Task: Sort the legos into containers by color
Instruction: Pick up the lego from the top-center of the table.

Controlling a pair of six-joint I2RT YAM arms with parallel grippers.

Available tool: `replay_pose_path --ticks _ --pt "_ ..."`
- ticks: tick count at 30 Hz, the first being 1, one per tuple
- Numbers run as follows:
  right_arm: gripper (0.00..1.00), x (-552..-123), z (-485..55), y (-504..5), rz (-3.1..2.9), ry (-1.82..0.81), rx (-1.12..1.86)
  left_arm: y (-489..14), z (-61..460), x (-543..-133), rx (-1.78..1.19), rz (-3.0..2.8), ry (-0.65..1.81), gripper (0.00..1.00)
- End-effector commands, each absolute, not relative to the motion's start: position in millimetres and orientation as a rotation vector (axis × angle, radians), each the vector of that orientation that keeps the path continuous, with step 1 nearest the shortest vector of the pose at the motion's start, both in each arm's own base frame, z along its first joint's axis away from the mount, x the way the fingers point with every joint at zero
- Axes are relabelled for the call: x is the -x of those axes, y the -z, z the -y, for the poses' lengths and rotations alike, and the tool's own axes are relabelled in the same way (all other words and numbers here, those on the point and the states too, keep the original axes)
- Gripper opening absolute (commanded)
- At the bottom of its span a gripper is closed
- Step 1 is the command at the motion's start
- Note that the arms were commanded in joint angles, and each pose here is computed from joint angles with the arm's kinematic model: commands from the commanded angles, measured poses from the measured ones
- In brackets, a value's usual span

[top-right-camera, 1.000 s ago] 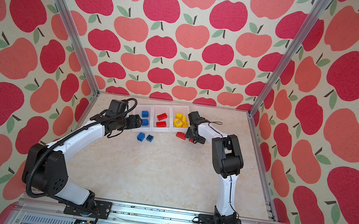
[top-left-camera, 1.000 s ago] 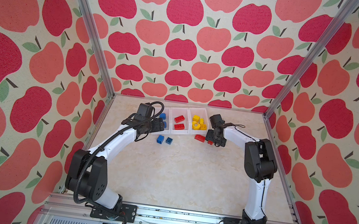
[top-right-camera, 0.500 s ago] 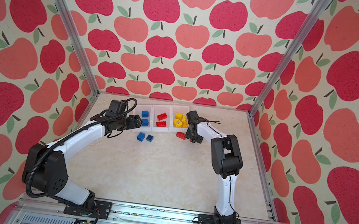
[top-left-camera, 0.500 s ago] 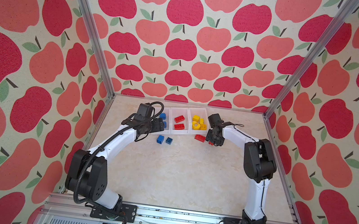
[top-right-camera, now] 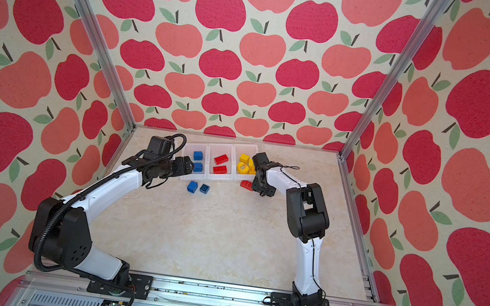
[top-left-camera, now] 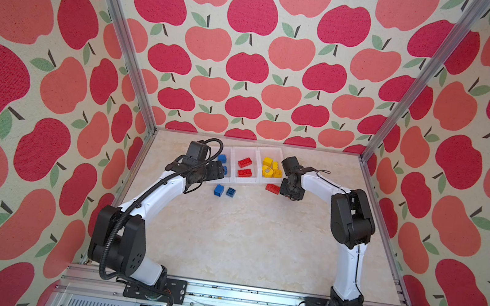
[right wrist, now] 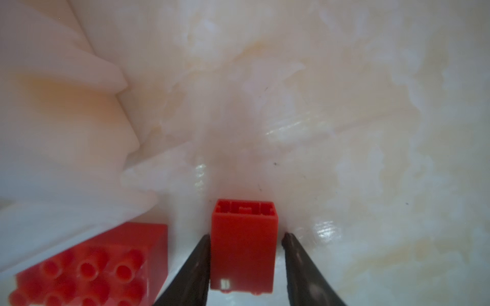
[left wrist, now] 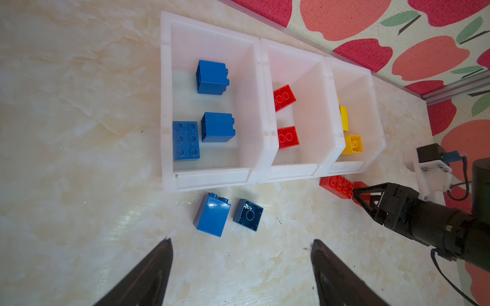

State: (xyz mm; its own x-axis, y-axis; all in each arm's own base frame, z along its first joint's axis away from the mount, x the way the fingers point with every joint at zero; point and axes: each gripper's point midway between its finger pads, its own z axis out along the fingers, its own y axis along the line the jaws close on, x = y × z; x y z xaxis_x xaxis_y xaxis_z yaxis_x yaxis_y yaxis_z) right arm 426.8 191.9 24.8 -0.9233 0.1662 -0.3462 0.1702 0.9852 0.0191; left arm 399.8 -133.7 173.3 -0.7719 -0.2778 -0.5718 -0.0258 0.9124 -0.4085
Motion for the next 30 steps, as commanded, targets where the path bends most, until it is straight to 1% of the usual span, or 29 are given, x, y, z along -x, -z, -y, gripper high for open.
replay_pose_path --ticks 1,3,7,9,14,22,30 --pt "0.44 -426 -185 -15 -2.808 0.063 -0.240 -178 129 -395 0.233 -2.401 0.506 0.84" --pt "0.43 -427 -185 -15 -2.808 0.064 -0.239 -178 129 -394 0.233 -2.403 0.505 0.84" --pt "0.33 -427 -184 -16 -2.806 0.066 -0.232 -180 129 -395 0.232 -2.399 0.507 0.84" --pt "0.31 -427 -185 -18 -2.804 0.063 -0.228 -180 129 -395 0.232 -2.399 0.509 0.84" --pt "0.29 -424 -184 -26 -2.789 0.050 -0.216 -181 129 -393 0.239 -2.397 0.514 0.84" --pt "0.28 -415 -196 -65 -2.716 0.011 -0.109 -179 122 -381 0.254 -2.397 0.512 0.85" --pt "0.28 -406 -232 -102 -2.639 -0.083 0.043 -170 114 -368 0.289 -2.412 0.516 0.85"
